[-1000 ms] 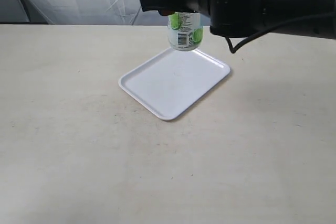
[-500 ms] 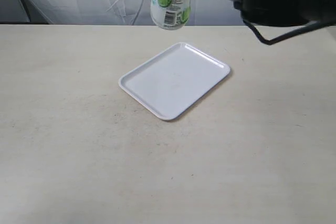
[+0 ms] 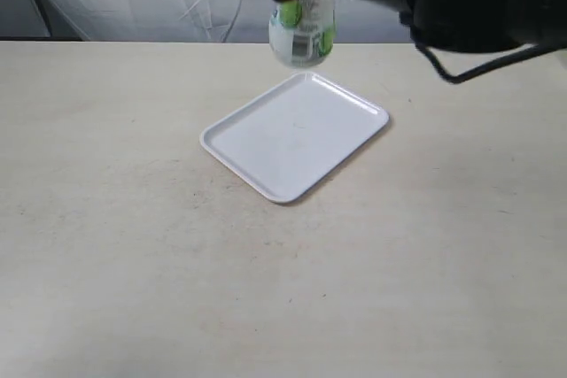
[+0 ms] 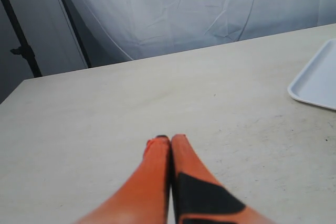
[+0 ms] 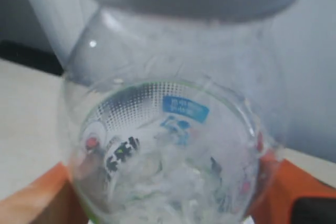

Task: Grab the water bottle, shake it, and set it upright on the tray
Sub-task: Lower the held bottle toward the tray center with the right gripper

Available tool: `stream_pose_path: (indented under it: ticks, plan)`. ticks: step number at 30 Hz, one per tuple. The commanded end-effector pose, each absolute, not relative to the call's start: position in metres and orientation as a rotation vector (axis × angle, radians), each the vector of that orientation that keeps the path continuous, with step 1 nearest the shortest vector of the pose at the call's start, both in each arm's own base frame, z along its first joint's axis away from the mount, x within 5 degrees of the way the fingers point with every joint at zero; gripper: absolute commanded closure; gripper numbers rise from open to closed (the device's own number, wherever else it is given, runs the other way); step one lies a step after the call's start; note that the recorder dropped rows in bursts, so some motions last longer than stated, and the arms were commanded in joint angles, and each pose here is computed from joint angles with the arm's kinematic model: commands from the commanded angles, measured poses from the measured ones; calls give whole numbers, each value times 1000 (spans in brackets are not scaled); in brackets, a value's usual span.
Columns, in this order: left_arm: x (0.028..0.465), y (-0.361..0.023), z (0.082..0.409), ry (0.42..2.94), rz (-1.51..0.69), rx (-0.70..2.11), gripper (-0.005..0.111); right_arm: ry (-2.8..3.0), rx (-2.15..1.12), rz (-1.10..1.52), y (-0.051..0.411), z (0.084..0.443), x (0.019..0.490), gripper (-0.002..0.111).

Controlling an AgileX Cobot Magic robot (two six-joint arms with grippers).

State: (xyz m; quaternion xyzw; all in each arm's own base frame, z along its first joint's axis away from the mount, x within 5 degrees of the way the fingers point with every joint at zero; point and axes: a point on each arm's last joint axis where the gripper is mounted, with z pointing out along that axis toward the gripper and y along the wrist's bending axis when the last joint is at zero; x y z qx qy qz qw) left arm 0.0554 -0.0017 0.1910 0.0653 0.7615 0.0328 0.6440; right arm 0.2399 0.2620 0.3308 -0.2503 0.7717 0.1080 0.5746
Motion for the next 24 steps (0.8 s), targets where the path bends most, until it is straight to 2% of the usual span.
stream_pose_path:
  ticks: [1, 2, 3, 7, 8, 11, 12, 15, 16, 19, 21, 24]
  plan:
    - [55, -2, 191, 1724, 74, 148, 106, 1887, -490, -105, 250, 299, 259, 109]
    - [55, -2, 191, 1724, 74, 148, 106, 1896, -314, -194, 239, 301, 267, 109]
    - [55, -2, 191, 1724, 74, 148, 106, 1908, -290, -182, 239, 303, 269, 109]
    - [55, -2, 191, 1724, 71, 146, 106, 1718, -912, 380, 289, 311, 239, 109]
    - [55, -2, 191, 1724, 71, 146, 106, 1713, -901, 382, 290, 314, 239, 109]
    - [55, -2, 191, 1724, 75, 149, 106, 1880, -398, 87, 260, 317, 263, 109]
    - [55, -2, 191, 1724, 75, 149, 106, 1882, -395, 86, 261, 316, 264, 109]
    - [55, -2, 191, 1724, 75, 149, 106, 1750, -833, 274, 286, 313, 247, 109]
    - [55, -2, 191, 1724, 75, 149, 106, 1730, -870, 243, 286, 312, 247, 109]
    - [55, -2, 191, 1724, 72, 146, 106, 1876, -484, 69, 263, 310, 265, 109]
    - [55, -2, 191, 1724, 72, 146, 106, 1866, -579, 99, 266, 305, 267, 109]
    - [55, -2, 191, 1724, 72, 146, 106, 1813, -829, 285, 275, 289, 275, 109]
